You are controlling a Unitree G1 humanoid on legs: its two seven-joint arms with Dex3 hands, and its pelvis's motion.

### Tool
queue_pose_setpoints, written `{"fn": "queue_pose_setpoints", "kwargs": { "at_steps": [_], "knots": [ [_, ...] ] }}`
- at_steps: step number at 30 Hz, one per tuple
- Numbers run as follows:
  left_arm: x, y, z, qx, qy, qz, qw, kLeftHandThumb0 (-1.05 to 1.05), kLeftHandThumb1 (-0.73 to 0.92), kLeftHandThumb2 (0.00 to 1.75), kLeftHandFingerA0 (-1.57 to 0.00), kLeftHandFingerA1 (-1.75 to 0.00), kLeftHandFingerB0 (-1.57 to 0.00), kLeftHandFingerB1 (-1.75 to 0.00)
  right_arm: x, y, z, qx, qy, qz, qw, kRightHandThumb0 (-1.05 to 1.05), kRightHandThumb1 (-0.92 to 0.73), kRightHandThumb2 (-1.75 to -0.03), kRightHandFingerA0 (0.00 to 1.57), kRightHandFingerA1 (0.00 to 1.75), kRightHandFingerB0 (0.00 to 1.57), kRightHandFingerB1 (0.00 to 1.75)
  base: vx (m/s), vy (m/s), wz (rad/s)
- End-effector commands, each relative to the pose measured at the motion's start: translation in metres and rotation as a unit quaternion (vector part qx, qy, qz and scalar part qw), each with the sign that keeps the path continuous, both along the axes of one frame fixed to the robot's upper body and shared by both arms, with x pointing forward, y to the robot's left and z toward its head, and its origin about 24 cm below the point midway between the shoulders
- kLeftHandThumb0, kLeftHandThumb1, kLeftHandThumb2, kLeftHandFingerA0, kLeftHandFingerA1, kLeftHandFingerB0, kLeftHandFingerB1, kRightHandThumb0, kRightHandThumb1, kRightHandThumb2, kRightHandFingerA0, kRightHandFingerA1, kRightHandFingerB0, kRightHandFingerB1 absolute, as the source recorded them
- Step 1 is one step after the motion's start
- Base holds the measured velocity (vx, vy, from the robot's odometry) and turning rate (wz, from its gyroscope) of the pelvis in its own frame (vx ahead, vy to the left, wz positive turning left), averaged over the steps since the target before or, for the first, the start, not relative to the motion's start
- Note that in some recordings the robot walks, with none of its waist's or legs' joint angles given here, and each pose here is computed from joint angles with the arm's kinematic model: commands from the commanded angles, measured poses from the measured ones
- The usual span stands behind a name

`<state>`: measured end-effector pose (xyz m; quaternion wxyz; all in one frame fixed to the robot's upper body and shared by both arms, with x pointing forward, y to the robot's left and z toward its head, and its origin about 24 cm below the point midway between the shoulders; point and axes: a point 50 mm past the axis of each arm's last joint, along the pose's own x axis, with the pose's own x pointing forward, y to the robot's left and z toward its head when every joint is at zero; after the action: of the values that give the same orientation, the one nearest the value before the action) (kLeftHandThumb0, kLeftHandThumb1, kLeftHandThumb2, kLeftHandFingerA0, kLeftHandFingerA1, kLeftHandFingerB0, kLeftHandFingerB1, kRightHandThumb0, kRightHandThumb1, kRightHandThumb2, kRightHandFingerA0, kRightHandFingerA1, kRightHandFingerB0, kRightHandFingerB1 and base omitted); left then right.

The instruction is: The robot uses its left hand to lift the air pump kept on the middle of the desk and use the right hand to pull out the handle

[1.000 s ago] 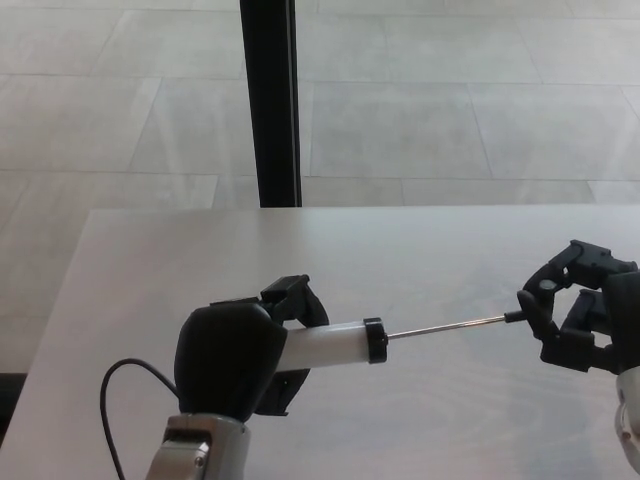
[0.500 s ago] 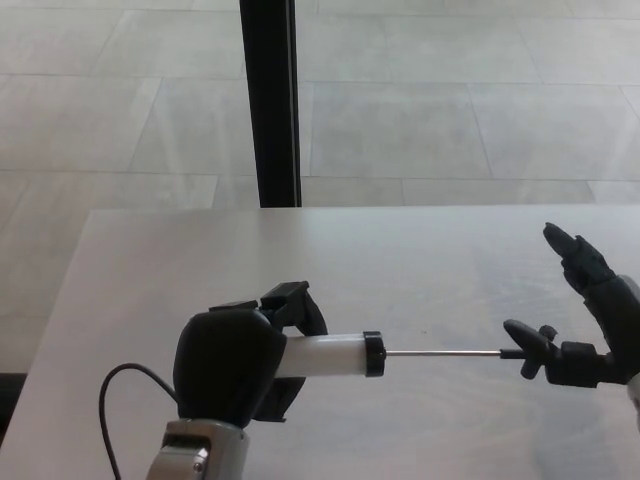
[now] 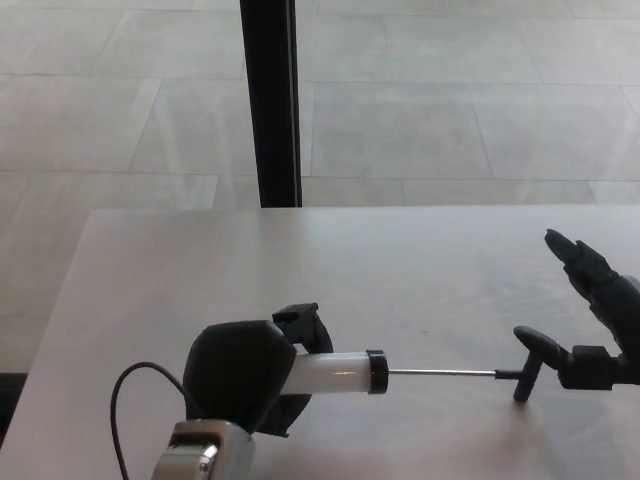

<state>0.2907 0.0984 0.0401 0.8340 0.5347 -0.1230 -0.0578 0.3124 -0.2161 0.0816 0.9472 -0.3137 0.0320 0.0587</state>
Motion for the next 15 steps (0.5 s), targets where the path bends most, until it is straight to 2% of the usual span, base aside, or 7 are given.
{"fn": "queue_pose_setpoints", "kwargs": {
  "at_steps": [1,9,10,12,13,14,15],
  "knots": [
    [0.0,0.024,-0.035,0.146,0.346,0.053,0.925,-0.68,0.43,0.88,0.0,-0.45,-0.01,-0.2,0.0,-0.018,0.008,0.049,0.0,-0.031,0.998,-1.0,-0.64,-0.85,0.0,0.0,0.0,0.0,0.0,0.0,0.0],
    [-0.002,0.048,-0.054,0.153,0.434,0.063,0.886,-1.03,0.88,0.67,0.0,0.0,0.0,0.0,-0.001,-0.019,0.01,0.062,-0.004,-0.031,0.998,-0.98,-0.75,-0.63,0.0,0.0,0.0,0.0,0.0,0.0,0.0],
    [-0.002,0.049,-0.054,0.155,0.442,0.063,0.881,-1.05,0.71,1.14,0.0,-0.19,0.0,0.0,-0.001,-0.019,0.01,0.064,-0.005,-0.032,0.997,-0.97,-0.74,-0.63,0.0,0.0,0.0,0.0,0.0,0.0,0.0],
    [-0.001,0.053,-0.054,0.156,0.452,0.064,0.876,-1.05,0.71,1.15,0.0,-0.18,0.0,0.0,-0.001,-0.019,0.01,0.064,-0.006,-0.035,0.997,-0.94,-0.73,-0.71,0.0,0.0,0.0,0.0,0.0,0.0,0.0],
    [0.0,0.053,-0.052,0.159,0.453,0.064,0.875,-1.05,0.92,0.69,0.0,0.0,0.0,0.0,-0.001,-0.019,0.01,0.065,-0.006,-0.037,0.997,-0.93,-0.71,-0.74,0.0,0.0,0.0,0.0,0.0,0.0,0.0],
    [0.002,0.054,-0.05,0.164,0.452,0.061,0.875,-1.05,0.92,0.69,0.0,0.0,0.0,0.0,-0.001,-0.019,0.009,0.07,-0.006,-0.038,0.997,-0.93,-0.69,-0.77,0.0,0.0,0.0,0.0,0.0,0.0,0.0],
    [0.002,0.055,-0.048,0.165,0.451,0.061,0.875,-1.04,0.72,1.15,0.0,-0.18,0.0,0.0,-0.001,-0.018,0.008,0.072,-0.006,-0.038,0.997,-0.93,-0.68,-0.77,0.0,0.0,0.0,0.0,0.0,0.0,0.0]
  ]
}}
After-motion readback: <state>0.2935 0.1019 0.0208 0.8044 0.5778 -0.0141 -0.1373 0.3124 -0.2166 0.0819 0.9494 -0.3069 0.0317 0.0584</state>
